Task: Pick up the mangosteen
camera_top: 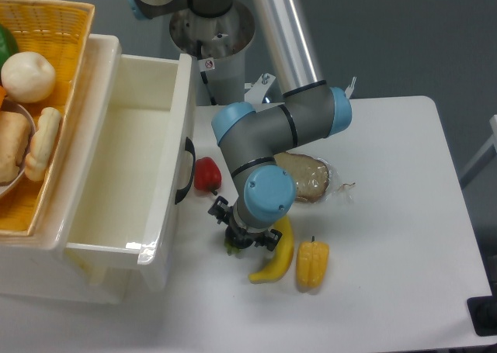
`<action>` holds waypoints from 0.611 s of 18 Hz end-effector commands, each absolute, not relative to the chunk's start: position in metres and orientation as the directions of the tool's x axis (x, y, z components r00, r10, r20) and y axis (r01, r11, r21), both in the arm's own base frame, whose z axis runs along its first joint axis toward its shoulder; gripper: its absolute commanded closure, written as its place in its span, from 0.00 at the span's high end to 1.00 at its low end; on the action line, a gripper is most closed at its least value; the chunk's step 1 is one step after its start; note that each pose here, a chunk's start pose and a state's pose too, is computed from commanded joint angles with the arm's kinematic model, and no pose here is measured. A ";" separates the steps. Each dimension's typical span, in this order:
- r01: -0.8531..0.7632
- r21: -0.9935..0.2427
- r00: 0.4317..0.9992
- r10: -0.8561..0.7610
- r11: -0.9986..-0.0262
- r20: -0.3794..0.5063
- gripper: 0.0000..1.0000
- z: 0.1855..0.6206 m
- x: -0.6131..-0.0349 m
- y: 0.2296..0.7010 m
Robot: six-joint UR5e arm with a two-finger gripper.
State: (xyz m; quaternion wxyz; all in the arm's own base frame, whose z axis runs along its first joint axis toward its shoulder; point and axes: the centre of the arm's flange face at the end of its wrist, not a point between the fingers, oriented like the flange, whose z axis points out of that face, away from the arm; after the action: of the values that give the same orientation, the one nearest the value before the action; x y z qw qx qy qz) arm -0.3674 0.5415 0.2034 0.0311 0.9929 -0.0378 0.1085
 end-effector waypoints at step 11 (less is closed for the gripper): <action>-0.116 0.009 0.978 -0.113 -0.993 0.173 0.36 0.243 -0.380 0.536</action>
State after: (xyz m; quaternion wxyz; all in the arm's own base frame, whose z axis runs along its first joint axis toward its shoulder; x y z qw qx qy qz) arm -0.3802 0.5358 0.2425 0.0094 0.9945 -0.0575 0.0866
